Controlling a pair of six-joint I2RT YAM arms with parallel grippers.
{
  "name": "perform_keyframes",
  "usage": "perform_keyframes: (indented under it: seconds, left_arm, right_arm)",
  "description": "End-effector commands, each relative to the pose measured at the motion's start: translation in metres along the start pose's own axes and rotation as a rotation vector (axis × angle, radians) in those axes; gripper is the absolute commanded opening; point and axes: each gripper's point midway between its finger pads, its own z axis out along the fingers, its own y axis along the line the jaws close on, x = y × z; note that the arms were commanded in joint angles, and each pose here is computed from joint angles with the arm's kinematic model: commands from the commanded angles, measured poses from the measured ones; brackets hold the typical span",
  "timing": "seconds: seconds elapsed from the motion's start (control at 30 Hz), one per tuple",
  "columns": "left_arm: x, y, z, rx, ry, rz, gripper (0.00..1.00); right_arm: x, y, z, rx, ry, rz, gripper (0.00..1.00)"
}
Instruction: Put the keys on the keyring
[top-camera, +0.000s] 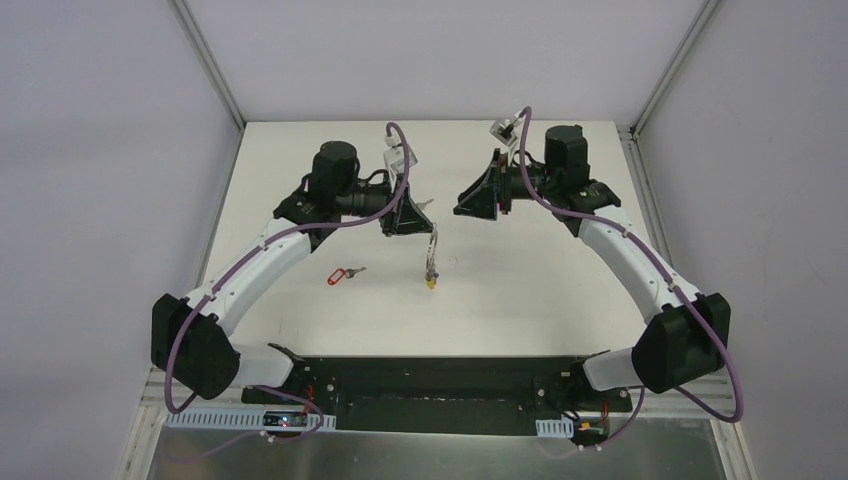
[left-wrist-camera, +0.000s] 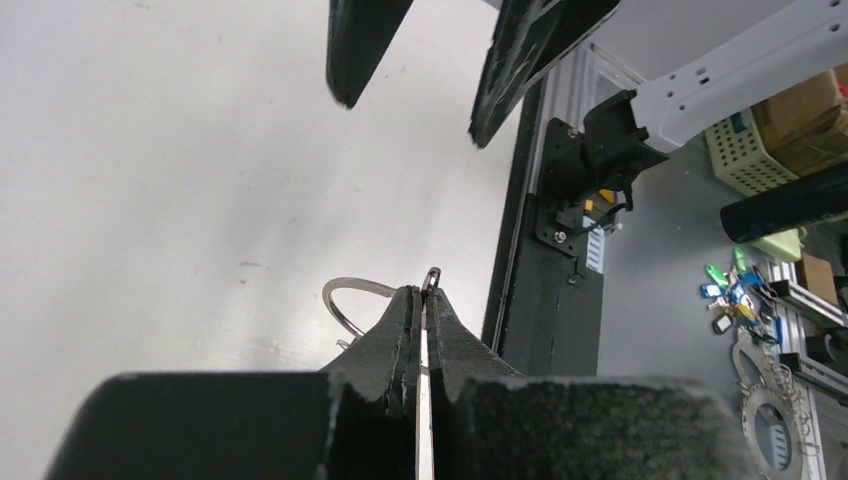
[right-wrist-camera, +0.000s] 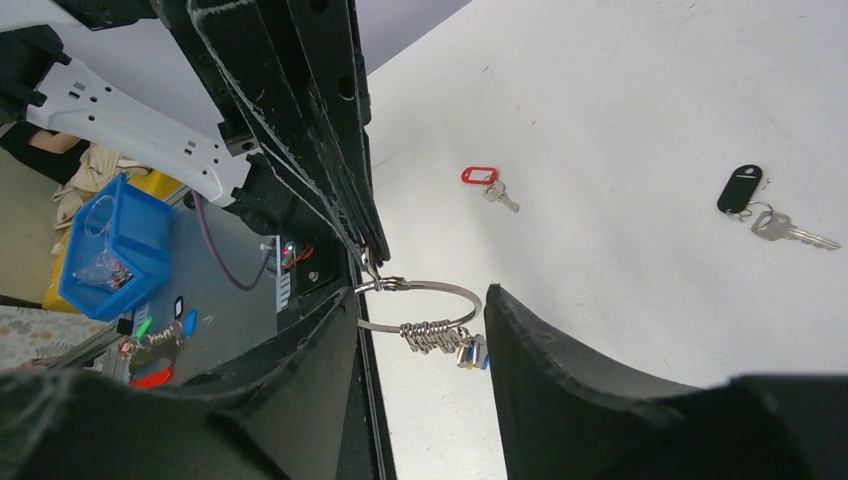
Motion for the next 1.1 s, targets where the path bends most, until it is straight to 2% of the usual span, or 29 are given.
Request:
perform_keyframes:
  seconds: [0.0,0.2,0.4,0.6,0.7,0.93,1.07]
  left_arm:
    - [-0.005,0.002,-0.02,-0.121,0.001,0.064,0.0]
    - [0.007,0.009,-0.046,-0.272,0.05,0.117,0.0]
    - [0.023,0.013,-0.078,-0.41,0.134,0.134,0.0]
    - [0.041,0.005,-0.11,-0.488,0.195,0.164,0.0]
    - [0.052,-0.005,-0.12,-0.485,0.222,0.171,0.0]
    - [0.074,-0.038,-0.133,-0.405,0.268,0.17,0.0]
    - [0.081,-0.053,-0.135,-0.358,0.27,0.161,0.0]
  right_arm:
    - [-0.017,-0.002,-0.007,0.071,-0.047,-0.074,0.53]
    - [-0.008,-0.036,0.002,0.22,-0.023,-0.073,0.57]
    - [0.007,-0.073,0.036,0.377,0.076,-0.094,0.58]
    - [0.018,-0.115,0.075,0.463,0.173,-0.129,0.59]
    - [0.032,-0.128,0.1,0.447,0.245,-0.137,0.59]
    - [0.072,-0.118,0.168,0.328,0.387,-0.127,0.59]
    - [0.091,-0.122,0.199,0.326,0.452,-0.129,0.59]
